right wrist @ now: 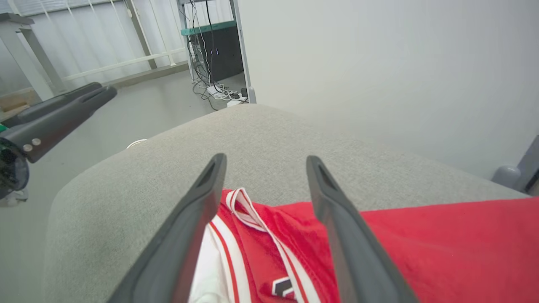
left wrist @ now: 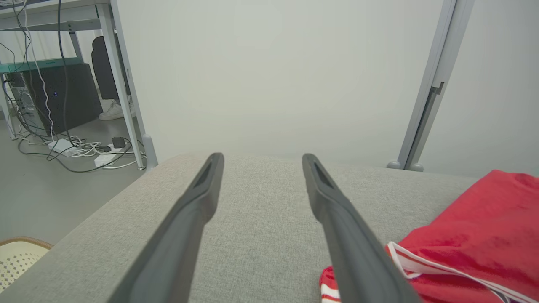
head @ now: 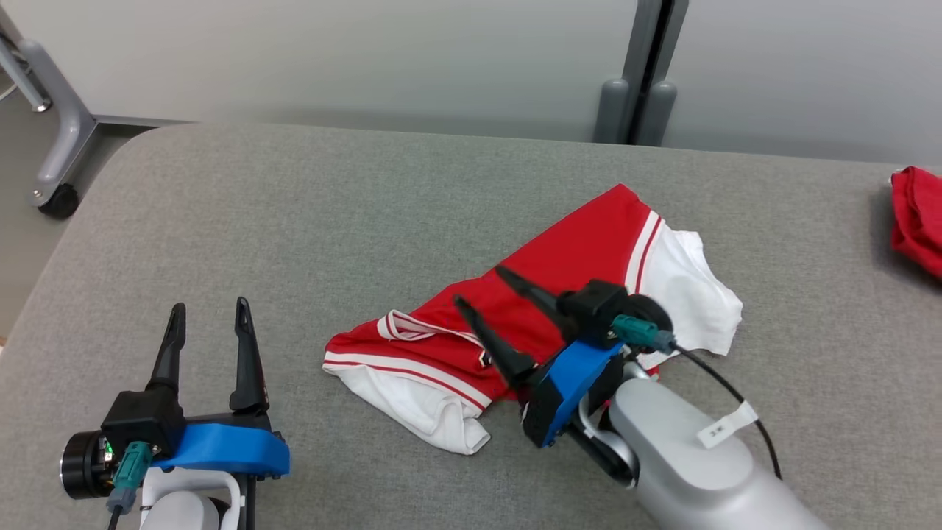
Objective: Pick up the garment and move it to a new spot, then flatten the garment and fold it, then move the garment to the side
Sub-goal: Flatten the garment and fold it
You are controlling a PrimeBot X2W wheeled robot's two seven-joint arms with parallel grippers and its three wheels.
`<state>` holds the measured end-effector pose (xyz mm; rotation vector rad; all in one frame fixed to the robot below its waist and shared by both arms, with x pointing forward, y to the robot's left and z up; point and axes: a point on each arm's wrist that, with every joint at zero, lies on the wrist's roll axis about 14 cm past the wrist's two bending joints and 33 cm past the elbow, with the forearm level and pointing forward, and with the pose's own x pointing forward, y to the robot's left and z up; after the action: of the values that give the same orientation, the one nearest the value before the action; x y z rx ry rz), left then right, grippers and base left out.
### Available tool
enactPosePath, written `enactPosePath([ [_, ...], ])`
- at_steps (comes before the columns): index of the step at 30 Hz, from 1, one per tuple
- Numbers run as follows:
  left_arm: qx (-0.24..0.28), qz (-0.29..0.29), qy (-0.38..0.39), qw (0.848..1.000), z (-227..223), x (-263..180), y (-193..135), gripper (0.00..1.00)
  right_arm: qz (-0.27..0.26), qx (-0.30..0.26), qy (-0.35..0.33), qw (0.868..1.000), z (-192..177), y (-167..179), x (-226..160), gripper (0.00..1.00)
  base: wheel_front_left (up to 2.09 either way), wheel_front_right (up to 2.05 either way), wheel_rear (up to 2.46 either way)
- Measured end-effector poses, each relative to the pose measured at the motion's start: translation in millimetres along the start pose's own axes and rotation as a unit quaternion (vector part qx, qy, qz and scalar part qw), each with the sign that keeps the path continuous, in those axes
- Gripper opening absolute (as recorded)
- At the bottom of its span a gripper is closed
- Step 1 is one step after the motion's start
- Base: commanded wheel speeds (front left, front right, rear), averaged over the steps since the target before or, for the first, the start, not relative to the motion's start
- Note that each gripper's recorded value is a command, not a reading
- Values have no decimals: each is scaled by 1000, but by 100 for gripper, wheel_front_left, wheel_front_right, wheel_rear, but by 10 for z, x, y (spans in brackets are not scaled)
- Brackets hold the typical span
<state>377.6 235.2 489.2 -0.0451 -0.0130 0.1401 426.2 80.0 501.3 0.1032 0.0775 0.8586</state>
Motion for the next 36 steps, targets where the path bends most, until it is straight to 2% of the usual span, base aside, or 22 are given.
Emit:
enactPosePath([
  [4, -1, -9, -4, 1000, 18, -18, -56, 100, -74, -23, -33, 996, 272, -522, -172, 100, 0, 0, 0],
  [8, 1, -16, -6, 1000, 30, -17, -96, 100, -158, -44, -48, 985, 426, -1125, -535, 100, 0, 0, 0],
  [14, 0, -23, -3, 1000, 1, 11, -145, 100, -245, -51, -28, 968, 300, -1693, -1024, 100, 0, 0, 0],
  [18, 1, -26, 2, 1000, -37, 27, -165, 100, -274, -42, 6, 961, 39, -1842, -1218, 100, 0, 0, 0],
  [24, 2, -27, 9, 1000, -90, 79, -181, 100, -288, -16, 73, 955, -456, -1878, -1338, 100, 0, 0, 0],
  [30, 5, -23, 13, 1000, -126, 130, -166, 100, -285, 13, 125, 950, -854, -1836, -1326, 100, 0, 0, 0],
  [36, 5, -15, 18, 1000, -162, 166, -134, 100, -277, 23, 152, 948, -1043, -1840, -1235, 100, 0, 0, 0],
])
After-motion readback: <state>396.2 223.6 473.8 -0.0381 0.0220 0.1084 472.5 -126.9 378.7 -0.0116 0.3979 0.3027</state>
